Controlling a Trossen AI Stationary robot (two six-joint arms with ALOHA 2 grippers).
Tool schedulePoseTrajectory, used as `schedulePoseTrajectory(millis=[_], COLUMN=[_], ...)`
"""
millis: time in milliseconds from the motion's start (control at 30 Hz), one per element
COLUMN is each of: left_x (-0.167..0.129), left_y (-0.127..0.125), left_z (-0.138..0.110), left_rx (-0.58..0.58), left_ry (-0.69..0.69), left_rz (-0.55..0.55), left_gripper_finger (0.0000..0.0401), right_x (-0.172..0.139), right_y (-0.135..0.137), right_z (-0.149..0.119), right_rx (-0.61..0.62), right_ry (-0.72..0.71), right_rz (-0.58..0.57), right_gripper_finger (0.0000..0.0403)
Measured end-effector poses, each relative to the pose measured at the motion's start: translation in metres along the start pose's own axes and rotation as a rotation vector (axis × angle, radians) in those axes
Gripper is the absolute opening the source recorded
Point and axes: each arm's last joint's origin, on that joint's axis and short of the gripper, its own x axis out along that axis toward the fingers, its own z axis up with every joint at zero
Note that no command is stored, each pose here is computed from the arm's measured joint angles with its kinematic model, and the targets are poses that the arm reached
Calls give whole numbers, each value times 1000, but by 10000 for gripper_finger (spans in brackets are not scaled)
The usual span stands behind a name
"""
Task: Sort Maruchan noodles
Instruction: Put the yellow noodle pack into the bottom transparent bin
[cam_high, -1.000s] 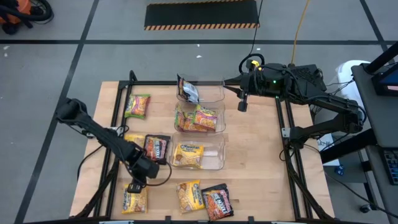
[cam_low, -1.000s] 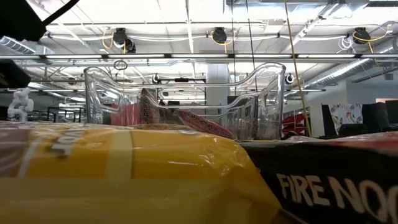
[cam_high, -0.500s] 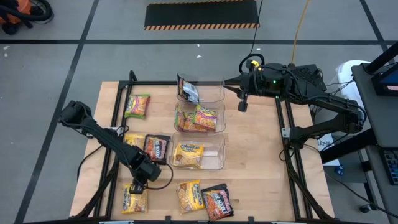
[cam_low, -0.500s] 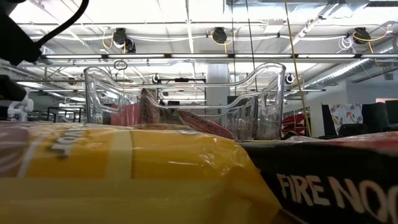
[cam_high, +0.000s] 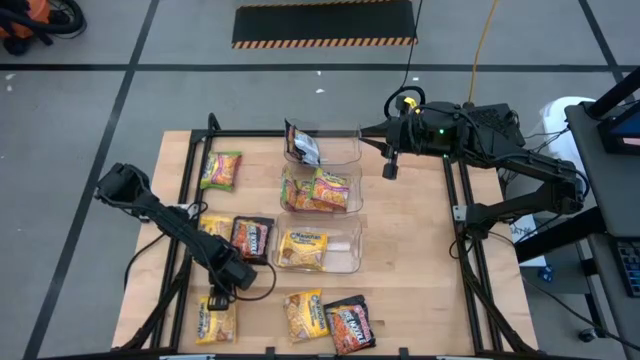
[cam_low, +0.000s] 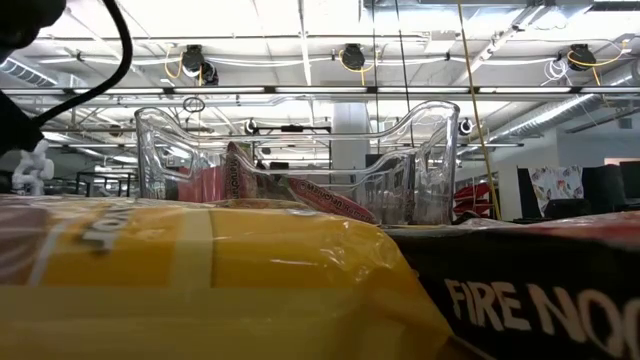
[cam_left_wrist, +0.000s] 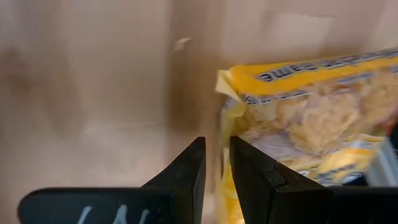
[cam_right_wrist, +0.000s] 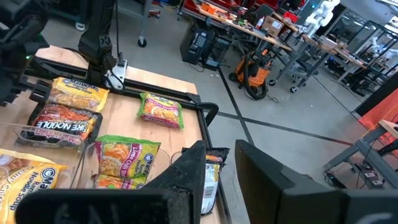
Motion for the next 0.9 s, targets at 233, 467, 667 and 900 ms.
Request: schedulePoseTrajectory(millis=[233, 467, 667, 900], left_x=[0, 6, 14, 17], left_y=[-6, -3, 4, 7], left_z=[6, 7, -1, -5], left_rx=[47, 32, -20, -81], left_ry=[-55, -93, -69, -57], left_rz=[-72, -97, -85, -76], left_gripper_finger=[78, 78, 78, 75], right_x=[0, 0, 0, 0], right_y=[0, 0, 0, 0], right_z=[0, 0, 0, 0], right_rx=[0, 0, 0, 0], right_ry=[0, 0, 0, 0], right_rz=[0, 0, 0, 0], right_gripper_finger=[82, 82, 82, 82])
